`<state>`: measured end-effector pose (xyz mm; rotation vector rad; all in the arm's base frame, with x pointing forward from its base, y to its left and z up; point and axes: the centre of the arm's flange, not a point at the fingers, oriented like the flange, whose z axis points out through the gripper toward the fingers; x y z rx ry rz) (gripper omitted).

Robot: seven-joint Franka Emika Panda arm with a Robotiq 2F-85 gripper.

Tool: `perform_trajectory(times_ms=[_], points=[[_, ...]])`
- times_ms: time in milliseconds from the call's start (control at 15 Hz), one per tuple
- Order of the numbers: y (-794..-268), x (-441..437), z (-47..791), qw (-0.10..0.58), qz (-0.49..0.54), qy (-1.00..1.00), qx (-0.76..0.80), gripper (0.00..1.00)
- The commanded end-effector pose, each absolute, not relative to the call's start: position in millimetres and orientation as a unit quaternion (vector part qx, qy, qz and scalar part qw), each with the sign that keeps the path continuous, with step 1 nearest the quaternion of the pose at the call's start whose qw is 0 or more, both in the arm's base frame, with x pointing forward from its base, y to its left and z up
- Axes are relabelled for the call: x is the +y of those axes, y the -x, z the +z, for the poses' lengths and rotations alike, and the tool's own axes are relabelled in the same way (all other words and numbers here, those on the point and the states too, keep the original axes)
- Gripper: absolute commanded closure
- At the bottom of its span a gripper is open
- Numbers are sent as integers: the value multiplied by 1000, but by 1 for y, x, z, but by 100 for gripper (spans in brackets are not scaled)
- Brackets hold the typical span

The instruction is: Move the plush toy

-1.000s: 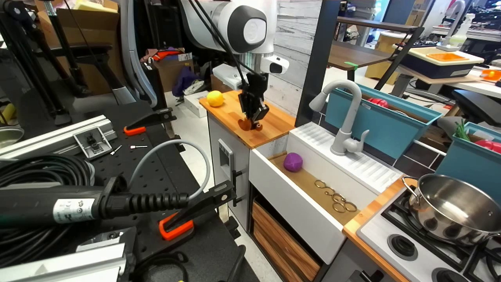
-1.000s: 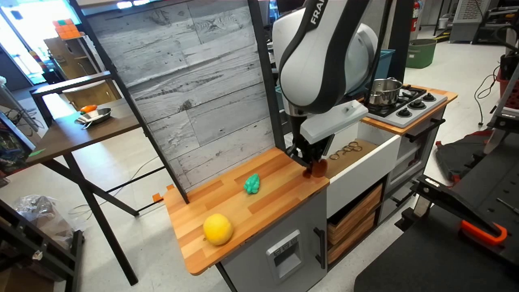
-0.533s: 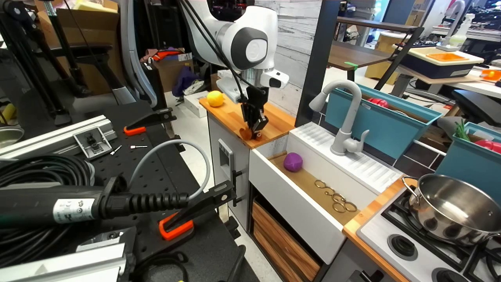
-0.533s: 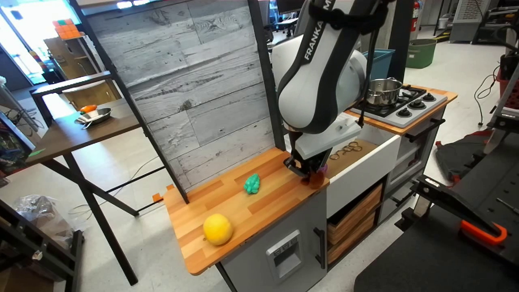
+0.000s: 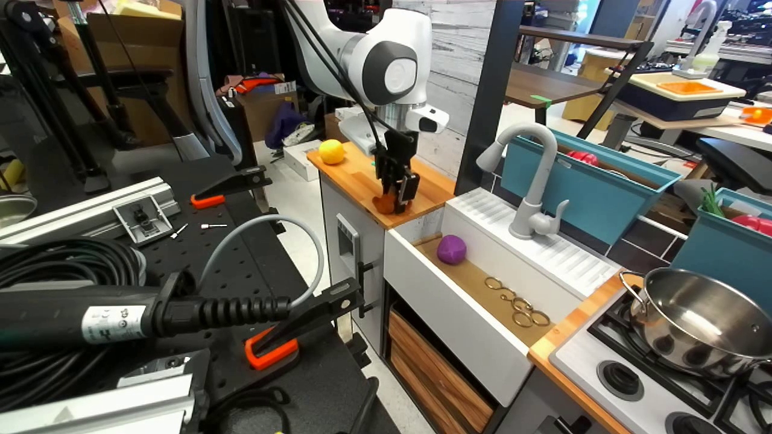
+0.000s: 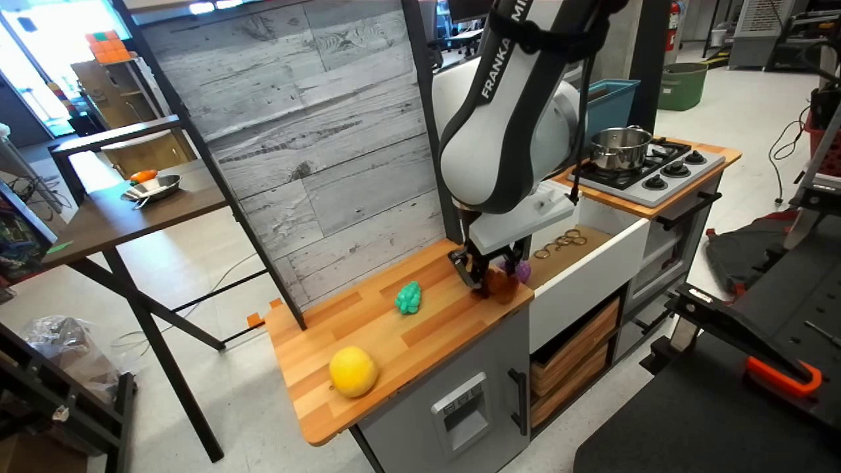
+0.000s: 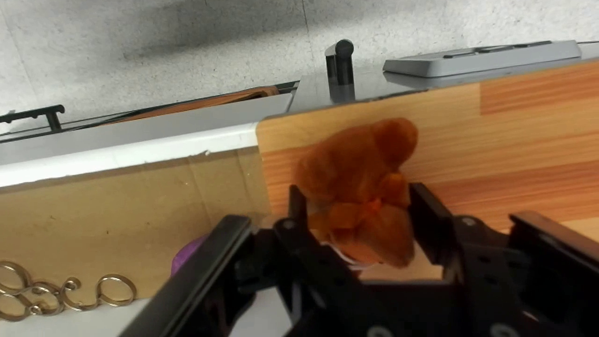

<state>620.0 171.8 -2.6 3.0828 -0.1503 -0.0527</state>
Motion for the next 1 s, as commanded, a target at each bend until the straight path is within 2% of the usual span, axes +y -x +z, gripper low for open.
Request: perform_trajectory(times_ms=[0,133,333,800,867,933], points=[[-620,177,17,3,-30,-999,-37,9],[-613,178,36,-16,-43,-999,-26,0],[-602,177,67,-36,-70,-997,-7,0],[-563,136,191,-3,-27,-1000,13,0],[-595,154,150,-10,-36,-999,-3,0],[-589,148,166,-9,-31,-999,-2,0]])
